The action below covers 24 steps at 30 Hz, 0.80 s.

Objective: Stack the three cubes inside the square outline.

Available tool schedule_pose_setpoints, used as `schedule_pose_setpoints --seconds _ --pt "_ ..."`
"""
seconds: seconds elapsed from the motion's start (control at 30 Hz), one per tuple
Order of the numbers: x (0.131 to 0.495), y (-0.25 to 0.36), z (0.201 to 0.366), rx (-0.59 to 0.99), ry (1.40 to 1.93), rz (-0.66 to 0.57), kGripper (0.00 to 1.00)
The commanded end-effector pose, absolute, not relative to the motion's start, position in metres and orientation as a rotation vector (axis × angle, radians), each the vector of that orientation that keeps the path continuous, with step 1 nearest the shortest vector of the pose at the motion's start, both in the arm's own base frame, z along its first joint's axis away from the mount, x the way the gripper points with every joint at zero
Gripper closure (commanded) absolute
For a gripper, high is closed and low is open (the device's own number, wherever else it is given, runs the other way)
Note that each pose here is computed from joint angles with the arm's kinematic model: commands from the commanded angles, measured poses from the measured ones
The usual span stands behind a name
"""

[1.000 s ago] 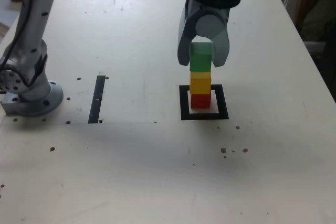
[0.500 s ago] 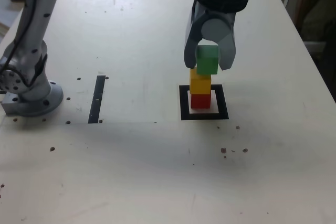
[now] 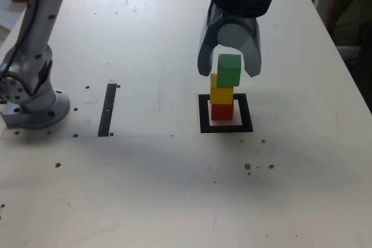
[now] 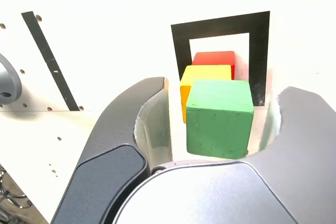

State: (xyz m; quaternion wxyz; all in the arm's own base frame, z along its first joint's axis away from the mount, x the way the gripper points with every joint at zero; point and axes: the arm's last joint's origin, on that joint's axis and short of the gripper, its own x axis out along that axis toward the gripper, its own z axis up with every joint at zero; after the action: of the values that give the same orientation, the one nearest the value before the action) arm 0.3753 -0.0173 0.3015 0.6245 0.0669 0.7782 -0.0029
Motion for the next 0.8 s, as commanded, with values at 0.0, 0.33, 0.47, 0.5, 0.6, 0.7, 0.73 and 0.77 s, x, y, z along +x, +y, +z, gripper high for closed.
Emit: schedule_pose_setpoints --seconds 0.0,0.33,0.47,0.5,0.6,0.7,0.73,0.77 --pt "0.368 -0.017 0.311 0.166 1.772 -0.001 0.00" --pt "0.344 -0.015 0.338 0.190 1.733 0.011 0.00" --pt "0.320 -0.013 0.345 0.182 1.749 0.013 0.00" --pt "0.313 -0.013 0.345 0.178 1.755 0.017 0.00" --pt "0.287 -0.011 0.347 0.164 1.772 0.034 0.00" --pt "0.258 -0.010 0.347 0.152 1.787 0.055 0.00" --pt "0.249 -0.009 0.347 0.150 1.791 0.059 0.00" --pt "0.241 -0.008 0.346 0.148 1.796 0.062 0.00"
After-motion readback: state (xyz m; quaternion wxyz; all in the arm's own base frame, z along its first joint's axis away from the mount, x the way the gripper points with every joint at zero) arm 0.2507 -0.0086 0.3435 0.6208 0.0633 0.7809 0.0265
